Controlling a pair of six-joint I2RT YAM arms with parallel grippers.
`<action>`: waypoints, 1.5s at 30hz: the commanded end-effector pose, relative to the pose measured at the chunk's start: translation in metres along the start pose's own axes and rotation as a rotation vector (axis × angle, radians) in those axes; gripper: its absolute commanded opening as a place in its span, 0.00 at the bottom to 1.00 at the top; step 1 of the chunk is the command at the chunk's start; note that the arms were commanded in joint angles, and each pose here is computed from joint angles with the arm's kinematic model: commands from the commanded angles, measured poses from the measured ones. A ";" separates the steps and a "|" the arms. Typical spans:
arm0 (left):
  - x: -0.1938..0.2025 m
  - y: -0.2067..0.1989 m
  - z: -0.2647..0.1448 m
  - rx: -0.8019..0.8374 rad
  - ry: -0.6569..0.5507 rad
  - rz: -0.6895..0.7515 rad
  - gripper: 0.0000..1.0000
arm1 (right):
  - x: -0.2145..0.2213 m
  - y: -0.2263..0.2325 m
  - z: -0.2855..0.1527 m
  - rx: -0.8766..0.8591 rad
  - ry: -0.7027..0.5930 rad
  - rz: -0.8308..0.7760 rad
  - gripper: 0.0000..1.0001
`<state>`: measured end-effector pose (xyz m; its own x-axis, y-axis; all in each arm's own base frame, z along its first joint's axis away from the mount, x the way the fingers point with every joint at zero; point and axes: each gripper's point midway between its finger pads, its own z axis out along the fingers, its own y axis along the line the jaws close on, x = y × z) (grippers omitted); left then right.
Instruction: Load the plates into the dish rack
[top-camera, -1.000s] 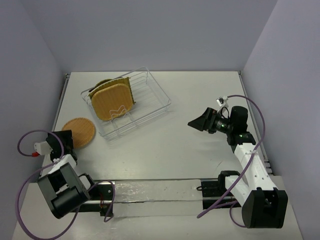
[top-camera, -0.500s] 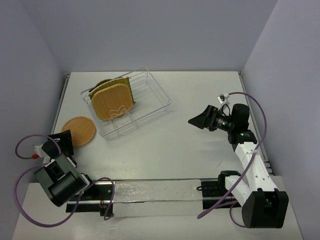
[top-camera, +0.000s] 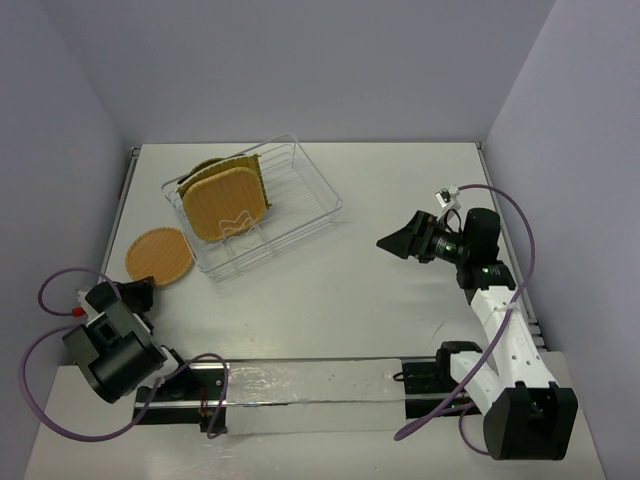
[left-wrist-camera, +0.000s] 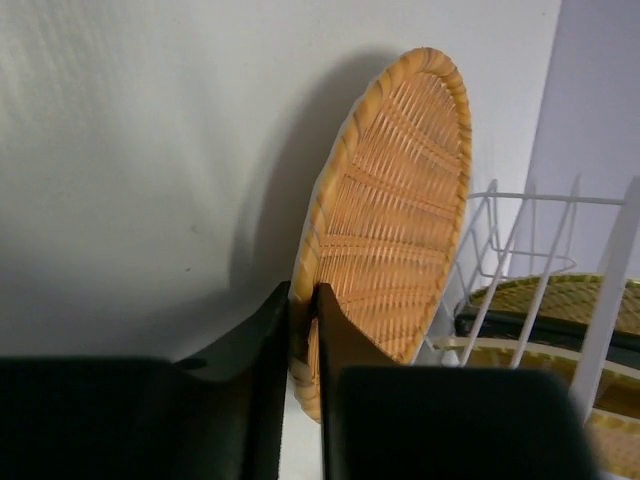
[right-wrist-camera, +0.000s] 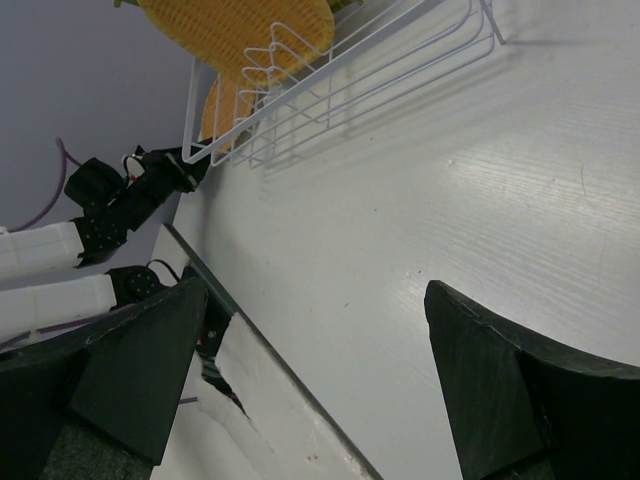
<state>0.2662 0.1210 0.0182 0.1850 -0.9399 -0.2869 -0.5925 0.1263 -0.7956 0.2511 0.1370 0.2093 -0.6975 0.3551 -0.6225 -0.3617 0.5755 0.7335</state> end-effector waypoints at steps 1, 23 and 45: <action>0.001 -0.003 -0.001 0.019 0.014 0.020 0.08 | -0.017 0.020 -0.006 -0.026 -0.048 -0.090 0.96; -0.054 -0.112 -0.034 0.165 -0.103 0.152 0.00 | -0.012 0.022 -0.013 -0.020 -0.078 -0.135 0.96; -0.071 -0.413 -0.211 0.794 -0.431 0.813 0.00 | -0.013 0.027 -0.017 -0.032 -0.096 -0.193 0.96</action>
<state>0.3342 0.1407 0.3661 0.2163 -0.5629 -0.7977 -0.3824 0.7029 -0.5997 0.2410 0.1337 0.2310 -0.5963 0.3306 -0.7315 -0.4547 0.6119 0.6472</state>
